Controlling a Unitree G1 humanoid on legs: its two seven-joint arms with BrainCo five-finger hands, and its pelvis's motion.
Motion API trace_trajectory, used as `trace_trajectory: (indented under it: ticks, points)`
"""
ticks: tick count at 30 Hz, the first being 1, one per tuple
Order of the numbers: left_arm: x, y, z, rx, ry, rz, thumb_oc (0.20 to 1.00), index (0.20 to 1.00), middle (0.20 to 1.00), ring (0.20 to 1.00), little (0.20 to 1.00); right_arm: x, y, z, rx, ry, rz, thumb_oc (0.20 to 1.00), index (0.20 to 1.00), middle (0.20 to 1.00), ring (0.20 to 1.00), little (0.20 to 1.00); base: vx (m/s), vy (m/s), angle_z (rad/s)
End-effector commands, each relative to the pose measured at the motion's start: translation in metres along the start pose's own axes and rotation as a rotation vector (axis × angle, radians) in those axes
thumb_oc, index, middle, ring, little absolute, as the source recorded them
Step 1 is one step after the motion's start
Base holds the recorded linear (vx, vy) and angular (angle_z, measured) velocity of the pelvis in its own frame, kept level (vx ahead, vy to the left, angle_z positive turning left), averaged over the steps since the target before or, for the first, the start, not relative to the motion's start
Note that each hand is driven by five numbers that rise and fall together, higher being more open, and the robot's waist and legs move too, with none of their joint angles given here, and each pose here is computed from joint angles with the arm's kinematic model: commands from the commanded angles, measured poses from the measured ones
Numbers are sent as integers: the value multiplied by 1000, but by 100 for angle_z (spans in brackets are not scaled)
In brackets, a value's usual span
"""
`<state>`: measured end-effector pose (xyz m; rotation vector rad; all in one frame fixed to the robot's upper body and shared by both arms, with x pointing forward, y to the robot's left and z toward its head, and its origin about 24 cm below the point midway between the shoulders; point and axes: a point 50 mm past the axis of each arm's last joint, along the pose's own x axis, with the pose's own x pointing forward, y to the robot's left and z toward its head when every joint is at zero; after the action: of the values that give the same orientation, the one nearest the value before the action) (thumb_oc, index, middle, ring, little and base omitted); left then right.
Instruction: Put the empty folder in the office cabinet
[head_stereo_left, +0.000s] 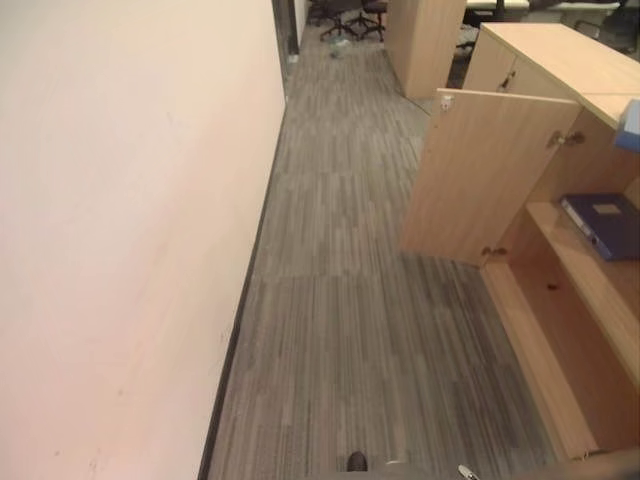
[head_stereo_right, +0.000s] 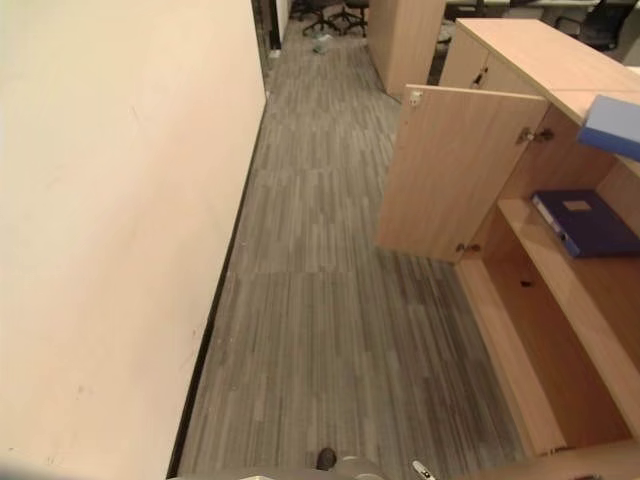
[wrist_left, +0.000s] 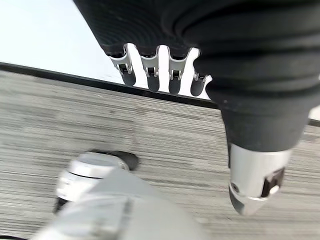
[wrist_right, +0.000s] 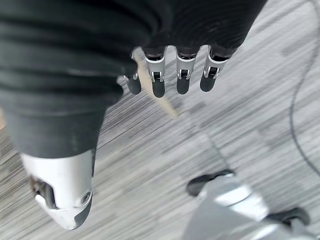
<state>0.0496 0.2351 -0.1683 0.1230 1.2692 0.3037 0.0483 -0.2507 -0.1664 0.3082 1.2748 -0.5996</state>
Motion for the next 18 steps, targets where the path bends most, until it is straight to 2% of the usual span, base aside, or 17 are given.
trace_trajectory:
  ticks: [1, 8, 18]
  points:
    - [3, 5, 28, -38, -98, 34, 1000, 1000, 1000, 1000, 1000, 0, 3, 6, 54, -25, -8, 1000, 1000, 1000, 1000, 1000, 16, -179, -32]
    - [2, 7, 18, -81, -66, 50, 1000, 1000, 1000, 1000, 1000, 0, -1, 7, 37, -20, -27, 1000, 1000, 1000, 1000, 1000, 141, -2, -28]
    - [-1, 7, -10, -90, 27, 45, 1000, 1000, 1000, 1000, 1000, -3, -19, -20, 10, 57, -69, 1000, 1000, 1000, 1000, 1000, 306, 169, -37]
